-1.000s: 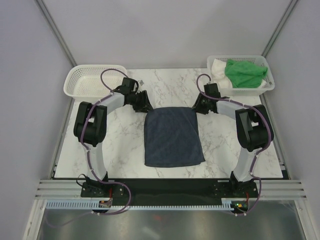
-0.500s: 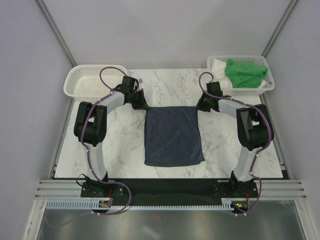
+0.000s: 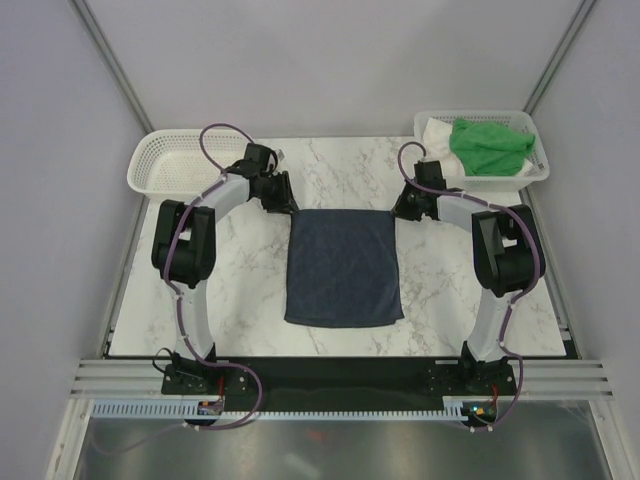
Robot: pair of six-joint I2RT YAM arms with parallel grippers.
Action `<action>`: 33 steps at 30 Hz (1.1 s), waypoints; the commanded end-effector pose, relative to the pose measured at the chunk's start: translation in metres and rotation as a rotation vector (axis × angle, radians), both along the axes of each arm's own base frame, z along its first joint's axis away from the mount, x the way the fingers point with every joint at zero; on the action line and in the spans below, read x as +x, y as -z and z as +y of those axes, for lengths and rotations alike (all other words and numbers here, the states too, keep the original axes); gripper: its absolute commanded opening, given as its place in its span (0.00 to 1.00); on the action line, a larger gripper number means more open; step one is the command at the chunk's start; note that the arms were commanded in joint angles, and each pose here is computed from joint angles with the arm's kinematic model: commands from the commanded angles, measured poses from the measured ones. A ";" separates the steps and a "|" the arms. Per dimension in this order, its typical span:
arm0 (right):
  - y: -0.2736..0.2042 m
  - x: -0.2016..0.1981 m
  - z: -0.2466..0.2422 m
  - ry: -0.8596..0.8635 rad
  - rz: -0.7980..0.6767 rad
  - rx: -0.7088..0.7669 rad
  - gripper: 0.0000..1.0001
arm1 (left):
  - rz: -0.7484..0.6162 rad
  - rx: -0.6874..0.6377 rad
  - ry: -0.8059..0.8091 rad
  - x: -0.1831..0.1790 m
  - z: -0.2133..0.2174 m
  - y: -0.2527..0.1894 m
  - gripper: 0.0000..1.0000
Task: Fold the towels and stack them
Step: Fold the towel
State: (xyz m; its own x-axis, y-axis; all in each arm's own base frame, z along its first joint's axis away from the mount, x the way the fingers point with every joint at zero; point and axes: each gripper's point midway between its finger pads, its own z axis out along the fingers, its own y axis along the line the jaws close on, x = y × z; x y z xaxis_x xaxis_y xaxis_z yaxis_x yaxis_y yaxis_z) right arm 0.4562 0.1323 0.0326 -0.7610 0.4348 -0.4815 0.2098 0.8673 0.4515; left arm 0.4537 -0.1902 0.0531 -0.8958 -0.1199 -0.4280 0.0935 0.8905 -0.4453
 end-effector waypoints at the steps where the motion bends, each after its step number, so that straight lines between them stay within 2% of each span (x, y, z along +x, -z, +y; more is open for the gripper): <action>1: -0.010 0.016 0.007 -0.040 -0.047 0.020 0.00 | -0.032 0.030 0.024 0.007 0.006 -0.010 0.40; 4: -0.008 0.017 0.008 -0.048 -0.044 0.021 0.00 | -0.049 0.067 0.009 0.011 0.013 -0.010 0.50; 10: -0.013 0.019 0.009 -0.048 -0.055 0.029 0.00 | -0.026 0.046 0.043 0.014 0.006 0.003 0.46; 15: -0.013 0.019 0.008 -0.051 -0.056 0.027 0.00 | -0.020 0.000 0.058 0.014 -0.003 0.005 0.48; 22: -0.010 0.020 0.007 -0.064 -0.058 0.011 0.00 | -0.001 0.015 0.057 0.014 -0.002 0.017 0.48; 24: -0.012 0.021 0.008 -0.073 -0.065 0.003 0.00 | -0.011 0.021 0.064 0.017 -0.002 0.018 0.43; 25: -0.012 0.022 0.007 -0.072 -0.066 0.001 0.00 | -0.016 0.023 0.065 0.018 -0.002 0.018 0.32; 28: -0.014 0.024 0.007 -0.079 -0.074 -0.010 0.00 | -0.035 0.031 0.071 0.023 -0.002 0.014 0.13; 29: -0.016 0.025 0.006 -0.081 -0.077 -0.010 0.00 | -0.047 0.036 0.076 0.024 0.000 0.012 0.02; 33: -0.016 0.029 0.006 -0.088 -0.085 -0.017 0.00 | -0.087 0.039 0.105 0.032 -0.002 0.003 0.02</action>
State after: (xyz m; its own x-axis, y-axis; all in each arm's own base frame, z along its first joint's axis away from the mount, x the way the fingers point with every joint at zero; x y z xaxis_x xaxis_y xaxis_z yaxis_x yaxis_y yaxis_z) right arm 0.4681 0.1383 0.0364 -0.7752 0.3767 -0.5071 0.1357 0.8833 0.4488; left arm 0.4647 -0.1891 0.0325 -0.9053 -0.0564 -0.4210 0.1357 0.9008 -0.4125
